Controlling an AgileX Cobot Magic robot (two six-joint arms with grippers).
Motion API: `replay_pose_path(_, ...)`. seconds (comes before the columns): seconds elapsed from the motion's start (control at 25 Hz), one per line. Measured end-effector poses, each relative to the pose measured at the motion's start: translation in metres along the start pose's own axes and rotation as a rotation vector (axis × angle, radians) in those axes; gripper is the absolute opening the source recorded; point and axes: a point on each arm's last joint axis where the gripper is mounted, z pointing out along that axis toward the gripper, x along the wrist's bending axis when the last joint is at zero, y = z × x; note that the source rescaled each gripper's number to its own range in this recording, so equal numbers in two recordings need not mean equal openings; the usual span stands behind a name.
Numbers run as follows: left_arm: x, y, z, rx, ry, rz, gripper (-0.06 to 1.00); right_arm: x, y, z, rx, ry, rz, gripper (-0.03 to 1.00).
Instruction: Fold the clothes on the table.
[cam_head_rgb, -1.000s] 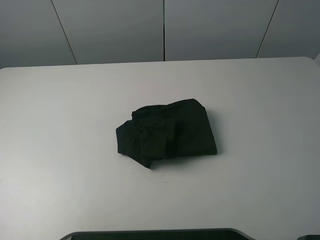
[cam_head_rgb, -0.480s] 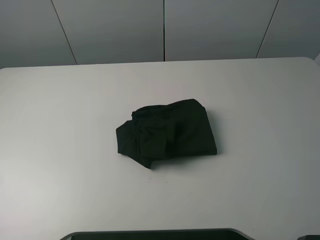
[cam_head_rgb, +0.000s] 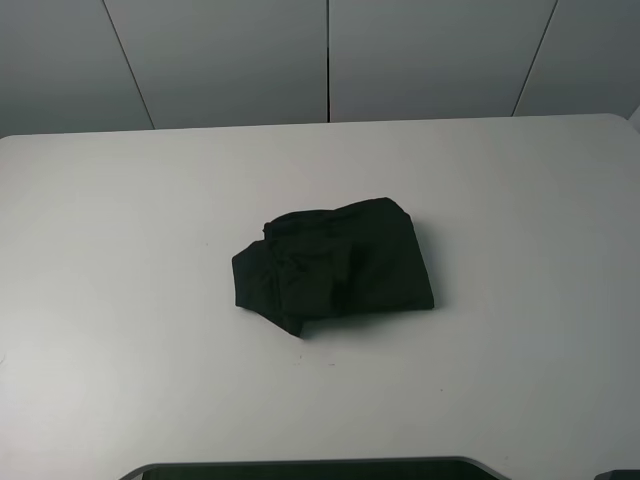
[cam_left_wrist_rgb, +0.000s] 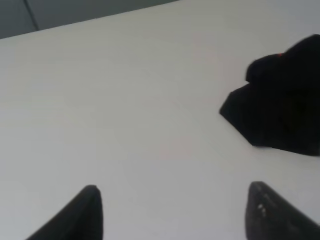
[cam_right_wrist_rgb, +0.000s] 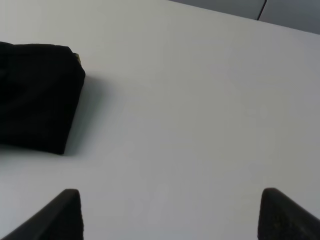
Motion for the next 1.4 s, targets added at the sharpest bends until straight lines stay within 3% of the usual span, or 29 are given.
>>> replay_pose_path(0.16, -0.0049, 0.0006, 0.0008, -0.004, 0.056, -0.018, 0.73, 0.0000, 0.0000, 0.0000, 0.000, 0.000, 0.000, 0.84)
replay_pose_path(0.48, -0.0028, 0.0005, 0.0008, -0.003, 0.104, -0.051, 0.99, -0.0030, -0.0009, 0.0000, 0.010, -0.033, 0.004, 0.85)
replay_pose_path(0.84, -0.0016, 0.0003, 0.0006, -0.002, 0.118, -0.056, 1.00, -0.0023, 0.0047, 0.0085, -0.082, -0.016, 0.086, 0.92)
replay_pose_path(1.4, -0.0014, 0.0003, 0.0006, -0.002, 0.119, -0.055, 1.00, -0.0036, 0.0047, 0.0085, -0.082, -0.031, 0.083, 0.92)
